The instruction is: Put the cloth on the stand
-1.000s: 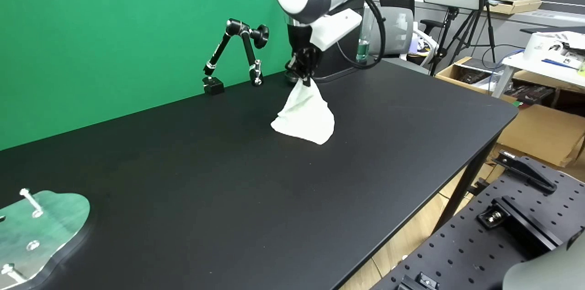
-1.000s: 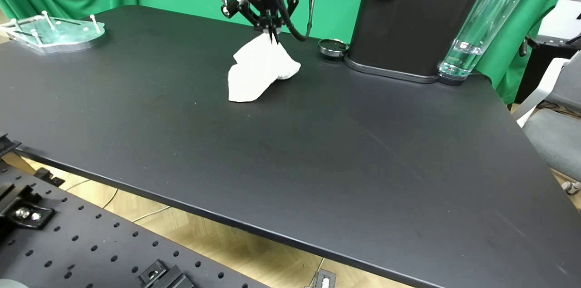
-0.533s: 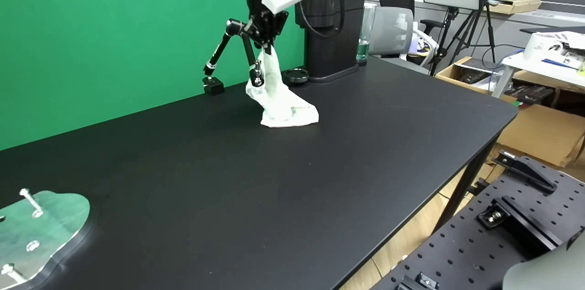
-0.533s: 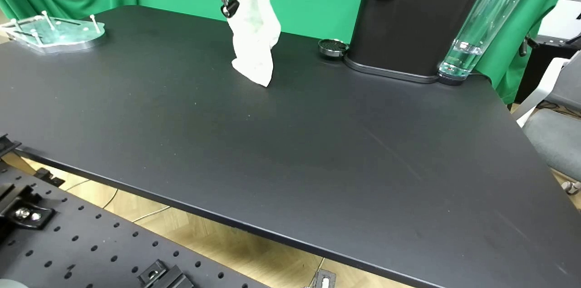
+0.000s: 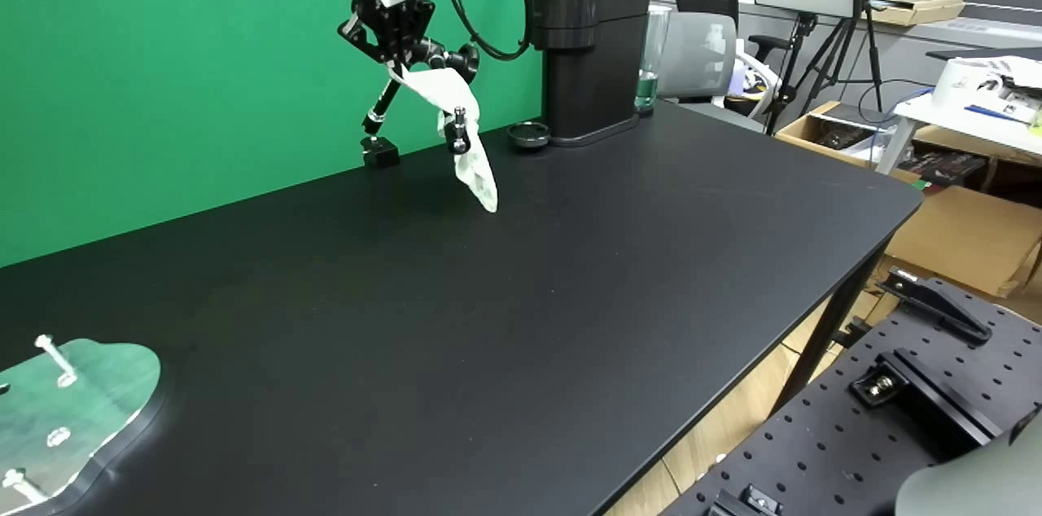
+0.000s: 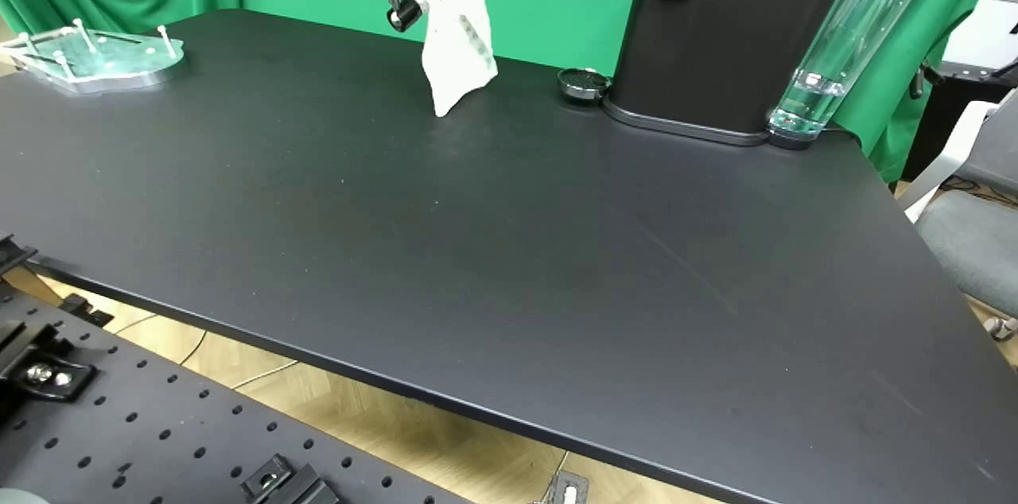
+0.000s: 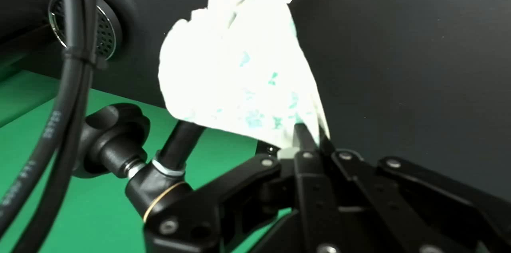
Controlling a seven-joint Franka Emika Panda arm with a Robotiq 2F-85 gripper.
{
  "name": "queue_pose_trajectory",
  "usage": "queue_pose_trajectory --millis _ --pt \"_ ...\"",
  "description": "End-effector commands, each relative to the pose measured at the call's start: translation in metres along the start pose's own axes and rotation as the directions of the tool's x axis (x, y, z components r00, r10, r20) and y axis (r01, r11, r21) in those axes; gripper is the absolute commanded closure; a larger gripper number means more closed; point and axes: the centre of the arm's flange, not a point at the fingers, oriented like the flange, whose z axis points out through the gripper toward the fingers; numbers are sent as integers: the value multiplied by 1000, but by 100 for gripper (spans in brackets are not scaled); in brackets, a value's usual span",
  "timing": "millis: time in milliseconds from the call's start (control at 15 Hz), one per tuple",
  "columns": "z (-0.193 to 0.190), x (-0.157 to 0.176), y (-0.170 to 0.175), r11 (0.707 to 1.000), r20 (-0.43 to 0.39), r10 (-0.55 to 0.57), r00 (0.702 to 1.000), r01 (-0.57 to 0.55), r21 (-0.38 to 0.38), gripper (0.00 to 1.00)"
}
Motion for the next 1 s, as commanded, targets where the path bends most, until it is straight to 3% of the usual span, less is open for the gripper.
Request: queue_pose_trajectory --millis 0,600,933 --pt "4 9 -21 1000 23 4 1000 -4 -16 99" --pt "52 -39 -55 997 240 -78 968 78 7 99" --pt "62 -52 -72 994 278 -111 954 112 11 99"
